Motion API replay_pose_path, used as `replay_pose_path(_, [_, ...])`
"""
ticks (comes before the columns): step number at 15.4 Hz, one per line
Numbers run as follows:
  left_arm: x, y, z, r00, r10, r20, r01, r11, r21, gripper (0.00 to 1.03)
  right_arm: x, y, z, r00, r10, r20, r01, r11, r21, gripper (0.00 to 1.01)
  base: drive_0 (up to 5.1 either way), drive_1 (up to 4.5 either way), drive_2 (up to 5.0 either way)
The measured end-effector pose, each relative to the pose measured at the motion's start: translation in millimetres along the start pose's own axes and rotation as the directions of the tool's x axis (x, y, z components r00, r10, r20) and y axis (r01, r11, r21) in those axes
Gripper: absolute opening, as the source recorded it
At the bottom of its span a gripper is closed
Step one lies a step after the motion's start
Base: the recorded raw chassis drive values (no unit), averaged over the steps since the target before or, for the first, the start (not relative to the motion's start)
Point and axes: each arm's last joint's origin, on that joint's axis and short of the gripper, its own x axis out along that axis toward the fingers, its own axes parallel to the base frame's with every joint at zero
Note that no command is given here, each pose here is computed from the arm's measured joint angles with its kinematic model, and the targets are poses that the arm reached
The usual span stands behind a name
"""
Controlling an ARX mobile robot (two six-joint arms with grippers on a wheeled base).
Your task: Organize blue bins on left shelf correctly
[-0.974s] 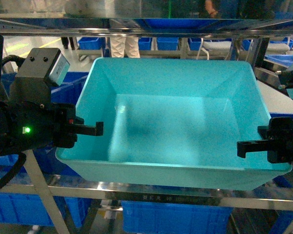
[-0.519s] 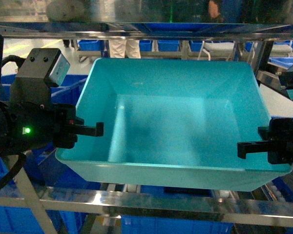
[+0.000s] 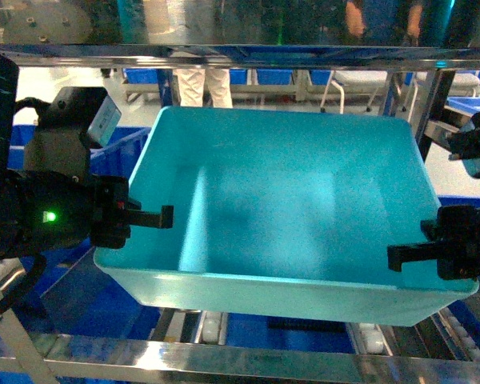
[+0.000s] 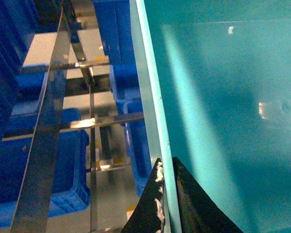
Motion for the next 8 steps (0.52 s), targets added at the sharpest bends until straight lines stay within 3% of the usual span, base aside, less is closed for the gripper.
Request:
replay_pose_path(3, [17.5,-10.6,-12.6,0.988,-0.002,-0.153,0.004,0.9999,0.010,0.02,13.0,-3.8,-18.7,0.989,0.007,-0.145,-0.009,0.9999,-0.009,0.02,0.0,0.00,0.0])
replay_pose_path(8, [40.8,-18.5,-27.8,0.939,0.032,-0.343,-0.020,0.9991,0.038,0.02,25.3,-4.9,-35.1,0.952,0.025,-0.305,-0.031,0.9994,-0.016,0.02,0.0,0.00,0.0])
